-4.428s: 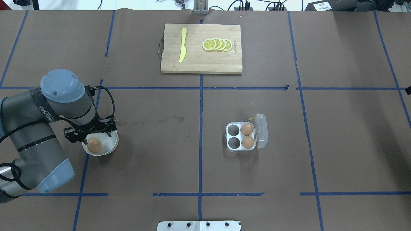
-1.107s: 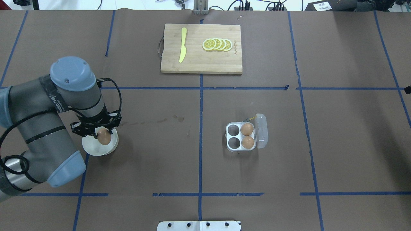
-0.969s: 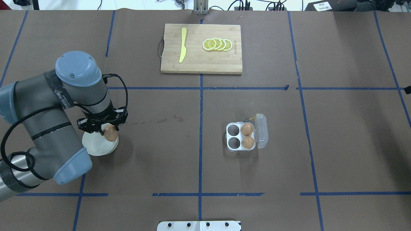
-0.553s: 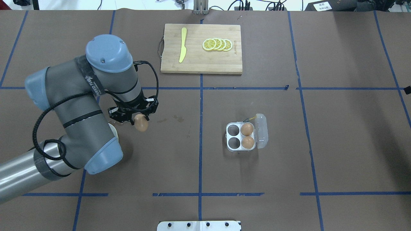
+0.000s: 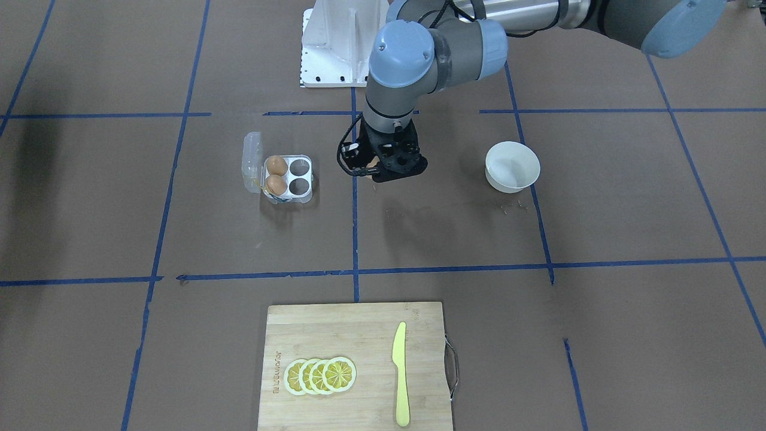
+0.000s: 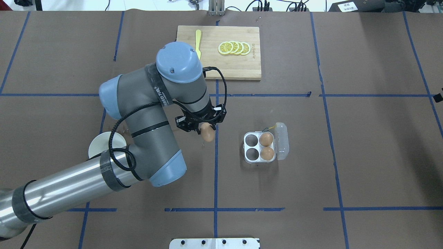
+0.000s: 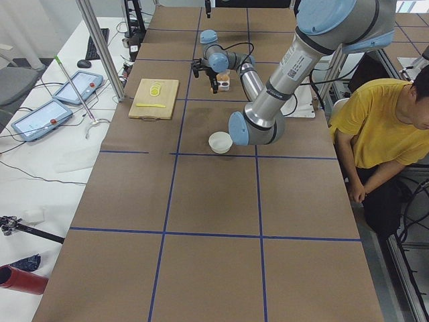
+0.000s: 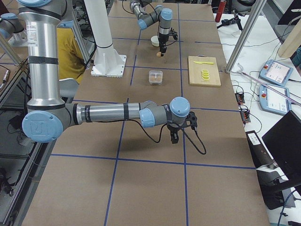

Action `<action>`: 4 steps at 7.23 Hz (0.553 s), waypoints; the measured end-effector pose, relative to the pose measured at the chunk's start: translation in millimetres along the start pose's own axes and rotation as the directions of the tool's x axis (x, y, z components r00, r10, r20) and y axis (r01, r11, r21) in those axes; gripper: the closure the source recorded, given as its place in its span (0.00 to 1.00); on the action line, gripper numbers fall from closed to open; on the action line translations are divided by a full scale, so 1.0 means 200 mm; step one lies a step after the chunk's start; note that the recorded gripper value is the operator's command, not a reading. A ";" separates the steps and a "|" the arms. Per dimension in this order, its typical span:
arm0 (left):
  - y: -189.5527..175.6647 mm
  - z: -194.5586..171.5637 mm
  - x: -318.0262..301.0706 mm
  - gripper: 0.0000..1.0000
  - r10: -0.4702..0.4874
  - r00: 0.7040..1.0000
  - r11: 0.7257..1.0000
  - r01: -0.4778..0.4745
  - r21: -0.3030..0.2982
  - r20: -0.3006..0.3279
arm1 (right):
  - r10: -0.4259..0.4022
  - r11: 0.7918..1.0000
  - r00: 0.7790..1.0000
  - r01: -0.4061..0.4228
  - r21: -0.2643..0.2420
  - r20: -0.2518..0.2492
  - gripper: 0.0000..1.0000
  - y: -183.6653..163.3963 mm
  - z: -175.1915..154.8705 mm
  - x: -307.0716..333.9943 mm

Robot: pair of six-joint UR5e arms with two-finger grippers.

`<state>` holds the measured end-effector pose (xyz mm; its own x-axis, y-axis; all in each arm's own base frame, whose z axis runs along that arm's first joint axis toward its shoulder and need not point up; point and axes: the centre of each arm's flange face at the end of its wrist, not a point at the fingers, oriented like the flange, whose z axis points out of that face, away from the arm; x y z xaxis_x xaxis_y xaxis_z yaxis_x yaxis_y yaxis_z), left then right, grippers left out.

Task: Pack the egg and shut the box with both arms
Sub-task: 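Lift the egg with the left gripper and carry it to the carton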

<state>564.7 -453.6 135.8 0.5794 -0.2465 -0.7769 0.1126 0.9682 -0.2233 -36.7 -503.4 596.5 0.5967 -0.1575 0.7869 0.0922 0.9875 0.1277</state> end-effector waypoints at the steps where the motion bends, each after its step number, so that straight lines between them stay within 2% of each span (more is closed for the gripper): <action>1: 0.03 0.04 0.09 1.00 0.016 0.999 1.000 -0.016 -0.007 -0.035 | 0.000 1.000 1.000 0.000 -0.001 0.002 0.00 0.00 0.00 0.00; 4: 0.15 0.13 0.24 1.00 0.069 0.993 0.997 -0.073 -0.031 -0.093 | 0.011 1.000 1.000 -0.011 -0.002 0.003 0.00 0.00 0.01 -0.01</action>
<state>616.7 -435.7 106.0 0.5086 -0.1816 -0.8416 0.0452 0.9818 -0.1845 -39.4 -503.2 595.1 0.5952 -0.1469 0.7900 0.0877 0.9892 0.1178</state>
